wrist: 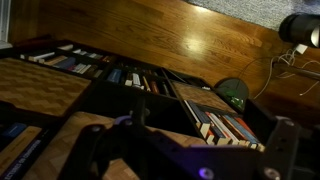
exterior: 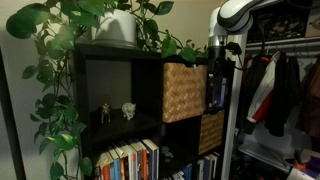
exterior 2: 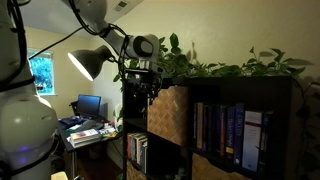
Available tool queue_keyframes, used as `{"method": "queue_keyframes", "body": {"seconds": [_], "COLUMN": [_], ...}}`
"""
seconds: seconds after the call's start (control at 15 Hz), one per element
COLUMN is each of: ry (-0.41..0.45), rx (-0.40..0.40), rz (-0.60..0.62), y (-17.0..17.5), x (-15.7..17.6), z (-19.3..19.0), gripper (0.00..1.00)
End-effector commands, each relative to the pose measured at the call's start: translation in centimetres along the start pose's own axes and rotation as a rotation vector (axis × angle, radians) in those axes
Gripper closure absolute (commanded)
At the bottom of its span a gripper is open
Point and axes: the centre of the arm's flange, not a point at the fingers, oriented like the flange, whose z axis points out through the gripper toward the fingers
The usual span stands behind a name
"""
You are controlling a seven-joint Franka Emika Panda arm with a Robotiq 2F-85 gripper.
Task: Pull out the brown basket then remove the socks from there and put them on the top of the cabinet then push the basket
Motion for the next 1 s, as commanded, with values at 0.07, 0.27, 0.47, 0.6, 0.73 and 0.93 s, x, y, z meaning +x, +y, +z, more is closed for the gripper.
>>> {"method": "queue_keyframes", "body": {"seconds": [0.07, 0.27, 0.47, 0.6, 0.73, 0.93], "ry": [-0.001, 0.025, 0.139, 0.207, 0.269, 0.357], "rx": [0.000, -0.020, -0.044, -0.076, -0.128, -0.225], "rz": [0.000, -0.028, -0.118, -0.176, -0.247, -0.329], "y": [0.0, -0.1, -0.8, -1.3, -1.8, -2.4], "x": [0.0, 0.1, 0.5, 0.6, 0.6, 0.5], "z": [0.0, -0.1, -1.7, -2.7, -3.7, -5.0], "gripper": [0.00, 0.00, 0.00, 0.00, 0.00, 0.00]}}
